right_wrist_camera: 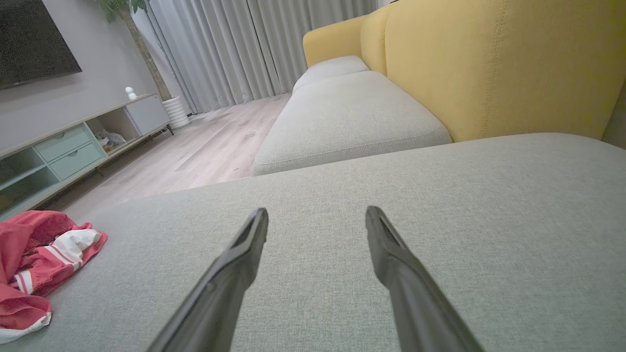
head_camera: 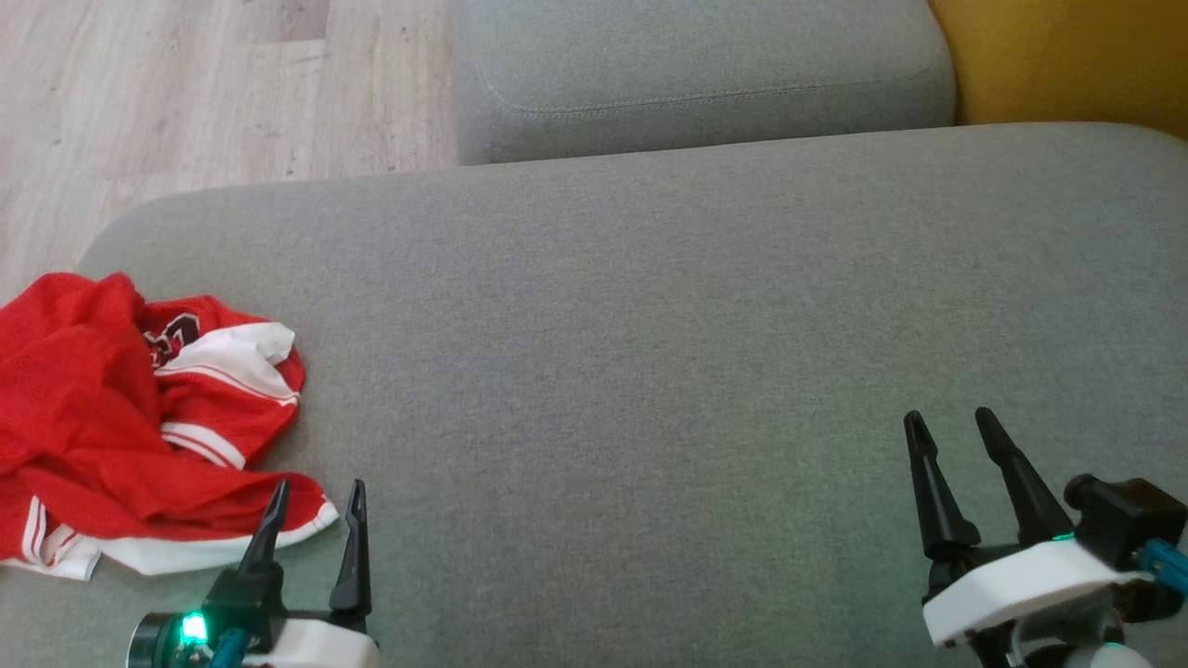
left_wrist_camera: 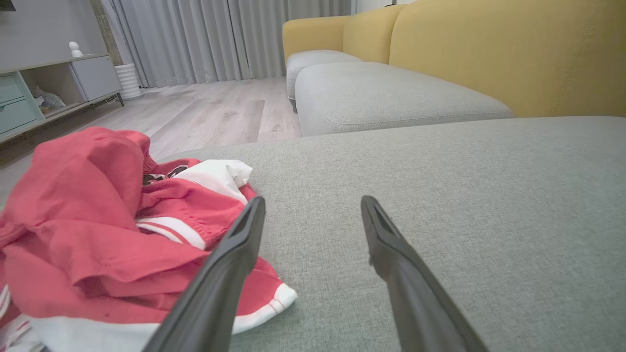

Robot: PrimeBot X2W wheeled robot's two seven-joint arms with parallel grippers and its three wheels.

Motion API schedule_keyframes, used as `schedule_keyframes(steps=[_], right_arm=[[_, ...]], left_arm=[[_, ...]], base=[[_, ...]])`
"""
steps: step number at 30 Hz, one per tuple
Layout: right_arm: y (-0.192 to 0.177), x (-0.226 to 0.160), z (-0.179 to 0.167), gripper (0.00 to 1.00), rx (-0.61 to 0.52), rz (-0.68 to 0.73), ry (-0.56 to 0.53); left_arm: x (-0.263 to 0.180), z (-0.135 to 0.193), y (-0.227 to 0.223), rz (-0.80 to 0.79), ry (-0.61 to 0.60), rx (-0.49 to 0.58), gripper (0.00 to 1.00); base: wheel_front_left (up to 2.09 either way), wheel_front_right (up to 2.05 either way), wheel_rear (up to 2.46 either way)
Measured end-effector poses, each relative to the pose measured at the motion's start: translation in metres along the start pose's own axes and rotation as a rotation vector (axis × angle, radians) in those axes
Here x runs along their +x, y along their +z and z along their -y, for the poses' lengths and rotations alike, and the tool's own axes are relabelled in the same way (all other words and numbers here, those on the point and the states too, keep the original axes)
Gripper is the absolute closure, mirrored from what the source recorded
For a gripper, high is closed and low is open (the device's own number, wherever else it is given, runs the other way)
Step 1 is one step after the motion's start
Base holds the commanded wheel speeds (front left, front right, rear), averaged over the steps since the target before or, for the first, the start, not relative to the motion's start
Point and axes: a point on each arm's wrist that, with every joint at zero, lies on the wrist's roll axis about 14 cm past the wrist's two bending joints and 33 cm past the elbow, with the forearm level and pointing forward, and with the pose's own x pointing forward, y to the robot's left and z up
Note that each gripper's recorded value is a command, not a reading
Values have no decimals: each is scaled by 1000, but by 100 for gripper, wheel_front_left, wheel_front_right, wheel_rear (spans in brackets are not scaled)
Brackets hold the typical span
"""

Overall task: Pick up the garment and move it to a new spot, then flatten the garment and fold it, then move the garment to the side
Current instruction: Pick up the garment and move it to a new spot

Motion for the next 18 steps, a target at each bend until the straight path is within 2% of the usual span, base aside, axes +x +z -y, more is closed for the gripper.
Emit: schedule_keyframes(steps=[9, 18], right_arm=[[-2, 11, -14, 0, -43, -26, 48], [-8, 35, -53, 0, -92, -66, 189]], left_arm=[[-5, -17, 1, 1, 67, -9, 0], [-27, -57, 1, 7, 219, -19, 0]], base=[[0, 0, 0], [0, 0, 0]])
